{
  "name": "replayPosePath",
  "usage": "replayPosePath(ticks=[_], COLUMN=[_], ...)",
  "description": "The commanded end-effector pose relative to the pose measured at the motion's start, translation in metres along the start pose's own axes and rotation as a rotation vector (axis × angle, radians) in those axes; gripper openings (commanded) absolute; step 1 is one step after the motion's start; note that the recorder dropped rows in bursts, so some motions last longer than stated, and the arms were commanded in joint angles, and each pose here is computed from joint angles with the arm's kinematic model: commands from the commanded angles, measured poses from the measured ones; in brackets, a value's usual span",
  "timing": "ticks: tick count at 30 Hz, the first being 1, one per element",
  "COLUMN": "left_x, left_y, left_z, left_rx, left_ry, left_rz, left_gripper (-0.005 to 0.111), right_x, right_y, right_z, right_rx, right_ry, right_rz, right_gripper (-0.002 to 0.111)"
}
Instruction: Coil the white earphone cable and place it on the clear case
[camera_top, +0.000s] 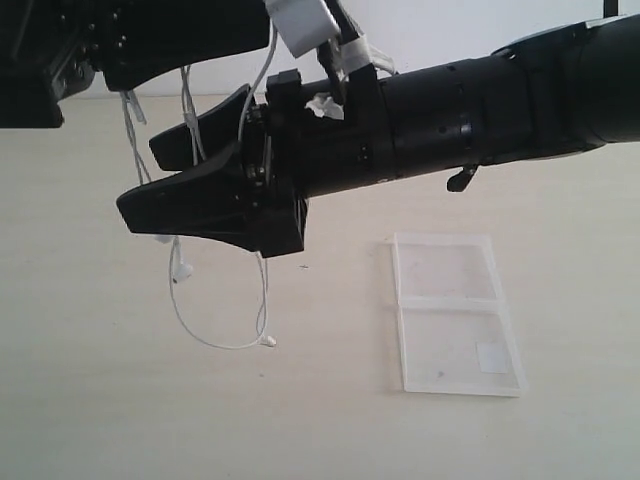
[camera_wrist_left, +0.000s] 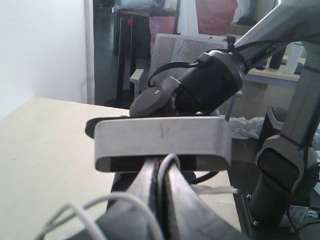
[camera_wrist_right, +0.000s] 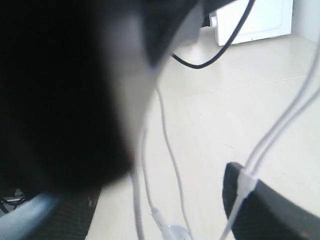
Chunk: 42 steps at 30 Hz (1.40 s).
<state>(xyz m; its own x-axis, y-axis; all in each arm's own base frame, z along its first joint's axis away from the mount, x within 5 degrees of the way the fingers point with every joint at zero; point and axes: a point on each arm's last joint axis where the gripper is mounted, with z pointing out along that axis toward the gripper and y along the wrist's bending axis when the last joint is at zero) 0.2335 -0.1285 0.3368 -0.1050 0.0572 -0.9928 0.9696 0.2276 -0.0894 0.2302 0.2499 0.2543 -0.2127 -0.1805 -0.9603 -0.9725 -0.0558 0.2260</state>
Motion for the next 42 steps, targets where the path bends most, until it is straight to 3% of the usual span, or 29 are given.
replayPosePath(ticks=[1, 11, 15, 17, 18, 19, 20, 27, 38, 42], left_x=[-0.006, 0.002, 0.001, 0.000, 0.000, 0.000, 0.000, 0.003, 0.011, 0.013], left_y=[0.000, 0.008, 0.009, 0.009, 0.009, 0.009, 0.009, 0.018, 0.022, 0.028], left_z=[0.001, 0.009, 0.009, 0.009, 0.008, 0.009, 0.009, -0.003, -0.011, -0.016], left_rx=[0.002, 0.018, 0.012, 0.009, 0.009, 0.009, 0.009, -0.034, -0.044, -0.099], left_ry=[-0.055, -0.071, -0.091, -0.100, -0.102, -0.100, -0.100, -0.075, 0.011, 0.025], left_rz=[-0.008, -0.044, -0.046, -0.051, -0.051, -0.051, -0.051, -0.043, -0.024, -0.042], left_gripper=[0.000, 0.000, 0.000, 0.000, 0.000, 0.000, 0.000, 0.000, 0.000, 0.000], right_x=[-0.003, -0.001, -0.001, -0.001, -0.001, 0.001, 0.002, 0.006, 0.008, 0.010], right_y=[0.002, 0.004, 0.004, 0.004, 0.003, 0.000, -0.003, -0.015, -0.019, -0.019], right_z=[0.004, 0.010, 0.010, 0.010, 0.010, 0.009, 0.009, 0.007, 0.005, 0.005], right_rx=[-0.015, 0.002, 0.002, 0.004, 0.015, 0.050, 0.084, 0.226, 0.285, 0.295], right_ry=[-0.011, 0.011, 0.011, 0.012, 0.016, 0.030, 0.042, 0.083, 0.084, 0.103], right_rz=[0.003, -0.007, -0.005, -0.005, 0.007, 0.031, 0.052, 0.129, 0.243, 0.302], right_gripper=[0.066, 0.063, 0.052, 0.039, 0.028, 0.007, 0.000, 0.000, 0.000, 0.000])
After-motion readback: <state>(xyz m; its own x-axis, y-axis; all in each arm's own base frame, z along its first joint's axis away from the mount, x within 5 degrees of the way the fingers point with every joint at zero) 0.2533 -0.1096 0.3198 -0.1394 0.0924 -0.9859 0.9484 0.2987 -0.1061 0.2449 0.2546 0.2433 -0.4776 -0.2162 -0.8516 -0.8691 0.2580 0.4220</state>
